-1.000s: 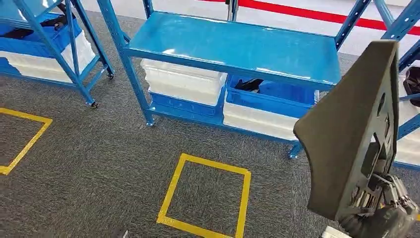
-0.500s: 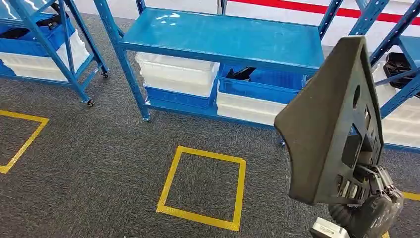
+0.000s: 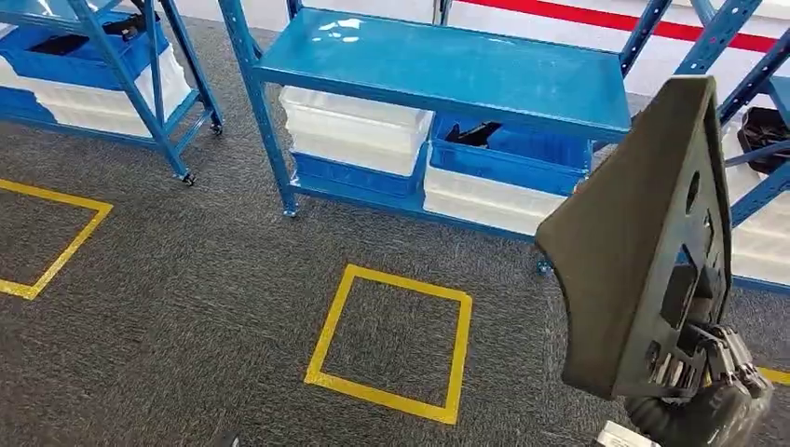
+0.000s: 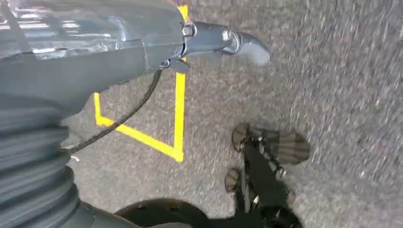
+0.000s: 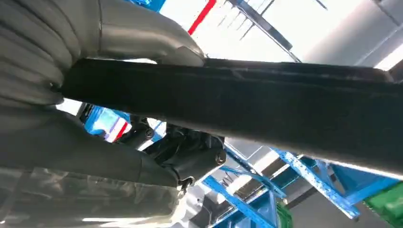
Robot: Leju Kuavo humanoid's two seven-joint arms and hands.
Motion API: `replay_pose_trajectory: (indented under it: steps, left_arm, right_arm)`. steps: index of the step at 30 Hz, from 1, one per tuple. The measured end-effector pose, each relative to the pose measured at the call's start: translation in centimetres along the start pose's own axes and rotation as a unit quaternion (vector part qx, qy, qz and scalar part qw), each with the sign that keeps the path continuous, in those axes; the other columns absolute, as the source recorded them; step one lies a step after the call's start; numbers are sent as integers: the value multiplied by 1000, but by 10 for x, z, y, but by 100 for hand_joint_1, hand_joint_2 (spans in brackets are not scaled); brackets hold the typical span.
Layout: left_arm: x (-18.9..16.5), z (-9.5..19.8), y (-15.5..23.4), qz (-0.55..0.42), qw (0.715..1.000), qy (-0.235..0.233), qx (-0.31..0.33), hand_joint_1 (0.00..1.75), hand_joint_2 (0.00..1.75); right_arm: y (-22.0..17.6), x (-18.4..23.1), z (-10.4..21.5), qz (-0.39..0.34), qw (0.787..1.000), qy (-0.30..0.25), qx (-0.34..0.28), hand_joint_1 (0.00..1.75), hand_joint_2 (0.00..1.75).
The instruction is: Take the parts from the cabinet and place them on the table.
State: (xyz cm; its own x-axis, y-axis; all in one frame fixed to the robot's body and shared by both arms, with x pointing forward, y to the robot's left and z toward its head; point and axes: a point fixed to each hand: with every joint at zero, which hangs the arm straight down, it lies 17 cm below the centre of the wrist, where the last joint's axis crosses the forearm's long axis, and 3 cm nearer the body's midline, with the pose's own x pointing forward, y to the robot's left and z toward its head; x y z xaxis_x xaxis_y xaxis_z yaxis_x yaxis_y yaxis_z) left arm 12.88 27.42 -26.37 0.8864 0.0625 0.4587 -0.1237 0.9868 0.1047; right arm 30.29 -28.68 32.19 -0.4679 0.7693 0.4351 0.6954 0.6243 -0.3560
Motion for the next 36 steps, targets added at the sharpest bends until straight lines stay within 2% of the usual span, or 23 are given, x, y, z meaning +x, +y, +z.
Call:
replay_pose_trajectory:
  steps: [36]
  left_arm:
    - [3, 0, -4, -4, 1000, -6, -7, 0, 175]
  right_arm:
    - [-2, 6, 2, -7, 1000, -12, 3, 134, 175]
